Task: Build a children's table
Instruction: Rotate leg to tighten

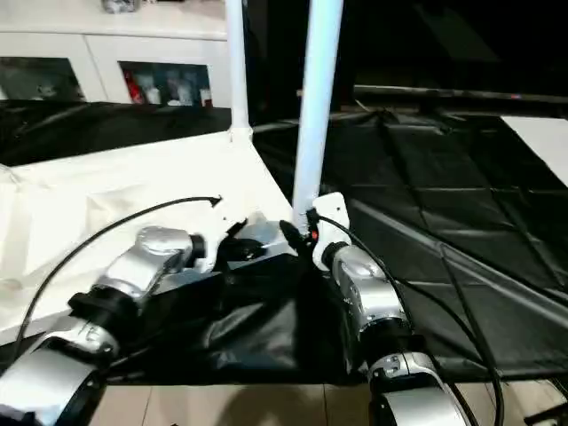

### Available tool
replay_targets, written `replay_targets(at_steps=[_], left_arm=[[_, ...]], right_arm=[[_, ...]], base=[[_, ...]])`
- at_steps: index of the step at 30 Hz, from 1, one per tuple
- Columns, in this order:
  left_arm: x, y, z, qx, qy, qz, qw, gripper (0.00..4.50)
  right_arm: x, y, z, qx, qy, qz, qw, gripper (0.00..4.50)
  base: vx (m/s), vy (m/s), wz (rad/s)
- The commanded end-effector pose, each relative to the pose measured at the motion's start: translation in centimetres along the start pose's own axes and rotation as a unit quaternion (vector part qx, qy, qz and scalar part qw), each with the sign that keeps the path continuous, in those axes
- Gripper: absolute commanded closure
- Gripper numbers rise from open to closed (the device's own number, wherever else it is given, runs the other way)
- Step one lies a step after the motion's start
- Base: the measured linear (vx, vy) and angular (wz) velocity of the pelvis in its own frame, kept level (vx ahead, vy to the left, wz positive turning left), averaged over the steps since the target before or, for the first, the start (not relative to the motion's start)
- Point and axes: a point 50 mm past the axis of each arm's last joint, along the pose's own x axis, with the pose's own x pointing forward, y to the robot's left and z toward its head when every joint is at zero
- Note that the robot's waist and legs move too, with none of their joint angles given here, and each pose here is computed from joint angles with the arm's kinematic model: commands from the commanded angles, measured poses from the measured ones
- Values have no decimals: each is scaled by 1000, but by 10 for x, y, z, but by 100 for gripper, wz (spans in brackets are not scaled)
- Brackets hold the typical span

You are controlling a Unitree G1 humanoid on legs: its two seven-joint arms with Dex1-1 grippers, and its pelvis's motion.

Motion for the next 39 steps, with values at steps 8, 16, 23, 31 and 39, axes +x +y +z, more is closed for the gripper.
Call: replay_targets(at_steps=[8,16,23,31,39], left_arm=[[4,-12,15,49,-31,-71,996,450],[-35,-16,-8,85,10,-200,976,450],[-49,-16,-14,88,22,-225,970,450],[-59,-15,-18,85,27,-225,970,450],[-35,-3,-8,53,5,-96,994,450]], right_arm=[[-2,40,-8,-11,28,221,975,62],[-46,-3,0,-77,74,351,930,62],[-55,-11,2,-88,88,366,922,62],[-57,-3,-3,-75,95,386,914,139],[-30,9,-26,-55,90,217,971,180]], base=[[0,0,0],[0,0,0],[0,0,0],[0,0,0],[0,0,0]])
